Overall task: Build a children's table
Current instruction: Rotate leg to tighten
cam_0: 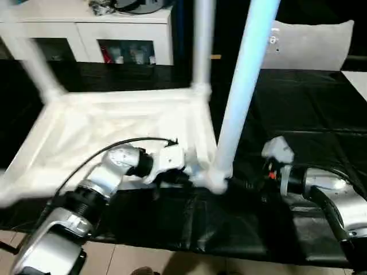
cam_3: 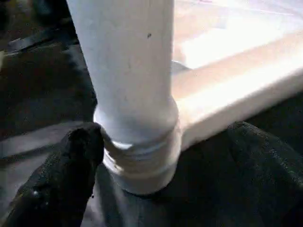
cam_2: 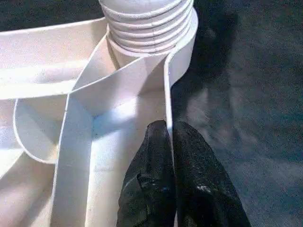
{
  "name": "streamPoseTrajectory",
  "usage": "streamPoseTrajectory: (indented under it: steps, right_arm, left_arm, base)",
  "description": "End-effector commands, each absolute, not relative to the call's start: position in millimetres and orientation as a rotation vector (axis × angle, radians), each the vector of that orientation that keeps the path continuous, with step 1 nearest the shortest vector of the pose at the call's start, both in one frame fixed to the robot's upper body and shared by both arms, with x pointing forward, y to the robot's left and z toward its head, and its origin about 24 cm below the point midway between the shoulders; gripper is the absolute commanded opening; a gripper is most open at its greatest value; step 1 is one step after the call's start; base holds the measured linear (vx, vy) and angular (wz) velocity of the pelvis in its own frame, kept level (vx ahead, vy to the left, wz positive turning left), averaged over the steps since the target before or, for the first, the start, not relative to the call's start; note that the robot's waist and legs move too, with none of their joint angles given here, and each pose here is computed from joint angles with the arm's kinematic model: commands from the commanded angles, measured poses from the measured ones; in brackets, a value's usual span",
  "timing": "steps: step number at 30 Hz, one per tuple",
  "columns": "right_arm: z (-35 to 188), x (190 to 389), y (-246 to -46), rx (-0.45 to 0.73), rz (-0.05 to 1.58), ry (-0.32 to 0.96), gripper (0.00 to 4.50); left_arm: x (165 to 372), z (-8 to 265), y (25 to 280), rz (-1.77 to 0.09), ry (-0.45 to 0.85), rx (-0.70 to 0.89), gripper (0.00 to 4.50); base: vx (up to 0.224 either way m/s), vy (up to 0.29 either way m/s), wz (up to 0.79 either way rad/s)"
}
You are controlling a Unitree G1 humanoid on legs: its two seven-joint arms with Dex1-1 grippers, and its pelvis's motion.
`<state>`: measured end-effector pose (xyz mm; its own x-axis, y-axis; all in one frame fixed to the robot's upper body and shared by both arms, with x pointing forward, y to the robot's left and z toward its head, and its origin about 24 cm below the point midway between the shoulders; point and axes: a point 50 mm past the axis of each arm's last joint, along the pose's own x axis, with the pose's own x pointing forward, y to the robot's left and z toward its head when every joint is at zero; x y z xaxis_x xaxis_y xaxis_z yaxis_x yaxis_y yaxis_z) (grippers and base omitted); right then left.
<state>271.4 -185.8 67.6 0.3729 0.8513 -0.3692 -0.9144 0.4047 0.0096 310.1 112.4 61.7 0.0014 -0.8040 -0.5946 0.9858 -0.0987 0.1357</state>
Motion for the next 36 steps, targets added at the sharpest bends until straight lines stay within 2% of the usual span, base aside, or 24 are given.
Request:
streamPoseTrajectory:
  steps: [1, 7, 14, 23, 28, 29, 30, 33, 34, 36]
  right_arm:
    - [71.0, 270.2, -180.4, -0.225, 1.206, 0.328, 4.46]
    - [65.6, 268.5, -169.9, -0.214, 1.292, 0.352, 4.3]
    - [64.6, 270.4, -164.8, -0.204, 1.307, 0.34, 3.52]
    - [62.3, 268.4, -161.1, -0.142, 1.324, 0.343, 2.8]
    - [60.3, 266.1, -156.8, -0.078, 1.28, 0.326, 2.74]
    - [56.2, 270.0, -153.1, -0.064, 1.192, 0.321, 2.73]
    - [56.2, 270.0, -153.1, -0.064, 1.192, 0.321, 2.73]
    - [45.7, 284.6, -141.7, -0.027, 0.94, 0.312, 2.72]
    - [45.7, 284.7, -141.7, -0.027, 0.94, 0.312, 2.72]
    - [42.2, 295.5, -133.2, 0.034, 0.789, 0.303, 2.72]
  left_arm:
    - [307.9, 67.7, 103.0, -1.658, 0.344, 0.69, 0.0]
    - [309.1, 69.0, 104.8, -1.711, 0.34, 0.744, 0.0]
    - [309.7, 69.7, 105.1, -1.728, 0.334, 0.754, 0.0]
    - [310.0, 67.1, 108.1, -1.727, 0.332, 0.742, 0.0]
    - [310.3, 66.9, 105.5, -1.67, 0.311, 0.669, 0.0]
    - [312.3, 67.1, 101.2, -1.606, 0.306, 0.625, 0.0]
    - [312.3, 67.1, 101.2, -1.606, 0.306, 0.625, 0.0]
    - [317.4, 68.5, 88.1, -1.432, 0.309, 0.499, 0.0]
    - [317.4, 68.5, 88.1, -1.432, 0.309, 0.499, 0.0]
    - [320.8, 70.1, 74.9, -1.326, 0.305, 0.439, 0.0]
  base:
    - [0.0, 0.0, 0.0]
    - [0.0, 0.0, 0.0]
    - [0.0, 0.0, 0.0]
    - [0.0, 0.0, 0.0]
    - [0.0, 0.0, 0.0]
    - [0.0, 0.0, 0.0]
    - [0.0, 0.0, 0.0]
    - [0.0, 0.0, 0.0]
    - [0.0, 0.0, 0.0]
    - [0.0, 0.0, 0.0]
